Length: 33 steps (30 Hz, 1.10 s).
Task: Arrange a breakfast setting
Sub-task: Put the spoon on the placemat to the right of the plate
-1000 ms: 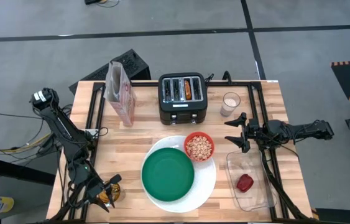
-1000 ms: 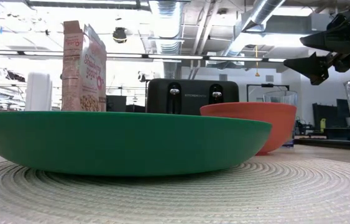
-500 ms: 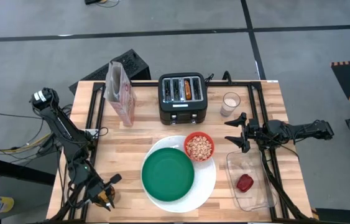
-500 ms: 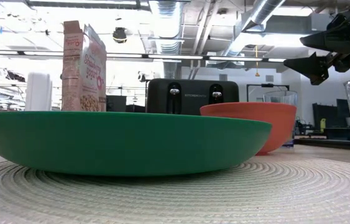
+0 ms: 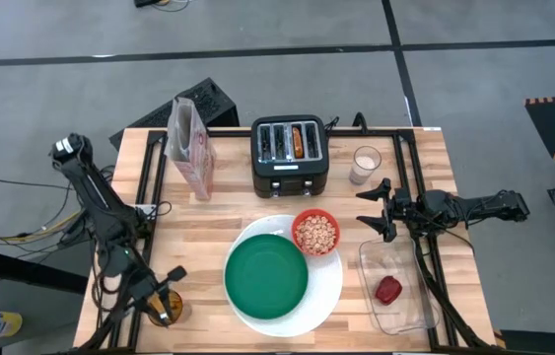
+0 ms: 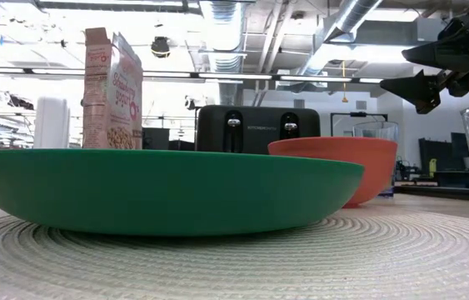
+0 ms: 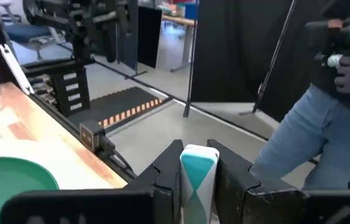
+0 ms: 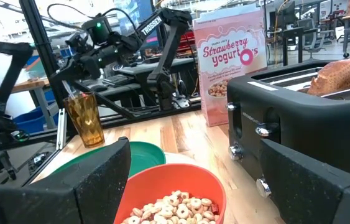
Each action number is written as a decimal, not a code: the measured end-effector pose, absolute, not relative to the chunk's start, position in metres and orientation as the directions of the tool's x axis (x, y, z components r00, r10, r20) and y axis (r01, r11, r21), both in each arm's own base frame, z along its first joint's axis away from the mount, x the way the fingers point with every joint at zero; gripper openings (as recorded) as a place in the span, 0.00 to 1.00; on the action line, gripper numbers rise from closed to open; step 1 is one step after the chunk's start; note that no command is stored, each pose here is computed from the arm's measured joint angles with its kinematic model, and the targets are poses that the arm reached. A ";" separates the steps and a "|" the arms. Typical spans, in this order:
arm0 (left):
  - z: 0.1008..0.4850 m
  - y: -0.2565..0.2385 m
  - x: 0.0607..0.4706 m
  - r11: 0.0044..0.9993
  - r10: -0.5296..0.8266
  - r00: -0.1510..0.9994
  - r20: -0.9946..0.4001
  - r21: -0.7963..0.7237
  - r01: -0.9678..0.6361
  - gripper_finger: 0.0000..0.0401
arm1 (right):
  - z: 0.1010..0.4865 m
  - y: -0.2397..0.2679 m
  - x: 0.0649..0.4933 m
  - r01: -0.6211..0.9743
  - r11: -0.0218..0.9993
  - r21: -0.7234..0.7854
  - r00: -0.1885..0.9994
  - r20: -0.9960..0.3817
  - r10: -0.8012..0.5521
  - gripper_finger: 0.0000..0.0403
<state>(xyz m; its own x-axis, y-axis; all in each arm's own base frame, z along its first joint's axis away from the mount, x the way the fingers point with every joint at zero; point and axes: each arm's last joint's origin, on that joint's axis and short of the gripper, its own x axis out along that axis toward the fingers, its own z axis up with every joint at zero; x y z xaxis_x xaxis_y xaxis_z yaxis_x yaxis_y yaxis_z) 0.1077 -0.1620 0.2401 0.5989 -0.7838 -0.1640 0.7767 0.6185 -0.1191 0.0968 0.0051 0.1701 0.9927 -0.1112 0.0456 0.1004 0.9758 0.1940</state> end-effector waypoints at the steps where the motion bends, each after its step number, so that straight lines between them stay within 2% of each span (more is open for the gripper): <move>1: 0.243 -0.159 0.106 0.619 -0.784 0.600 -0.158 -0.120 0.777 0.12 | 0.170 0.005 0.097 0.101 0.976 0.194 0.993 0.046 -0.111 0.92; 6: 0.270 -0.148 0.099 0.629 -0.776 0.617 -0.131 -0.096 0.772 0.11 | 0.170 0.005 0.097 0.101 0.976 0.194 0.993 0.046 -0.112 0.92; 16: 0.323 -0.132 0.091 0.677 -0.729 0.662 -0.174 -0.038 0.735 0.12 | 0.170 0.005 0.097 0.100 0.976 0.194 0.993 0.046 -0.111 0.92; 23: 0.355 -0.127 0.088 0.684 -0.728 0.678 -0.103 -0.040 0.729 0.12 | 0.170 0.005 0.097 0.101 0.976 0.194 0.993 0.045 -0.112 0.92; 28: 0.368 -0.124 0.087 0.678 -0.731 0.681 -0.052 0.062 0.732 0.12 | 0.170 0.005 0.097 0.100 0.976 0.194 0.993 0.046 -0.111 0.92; 33: 0.374 -0.123 0.088 0.719 -0.690 0.724 0.014 0.133 0.683 0.12 | 0.170 0.005 0.097 0.101 0.976 0.194 0.993 0.046 -0.111 0.92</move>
<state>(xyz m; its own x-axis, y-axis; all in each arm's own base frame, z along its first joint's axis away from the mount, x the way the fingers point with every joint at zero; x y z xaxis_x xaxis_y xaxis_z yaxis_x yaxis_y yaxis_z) 0.0881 -0.1234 0.3744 0.7236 -0.6901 0.0139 0.6827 0.7185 0.1328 0.0968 0.0051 0.1701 0.9927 -0.1114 0.0455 0.1006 0.9759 0.1938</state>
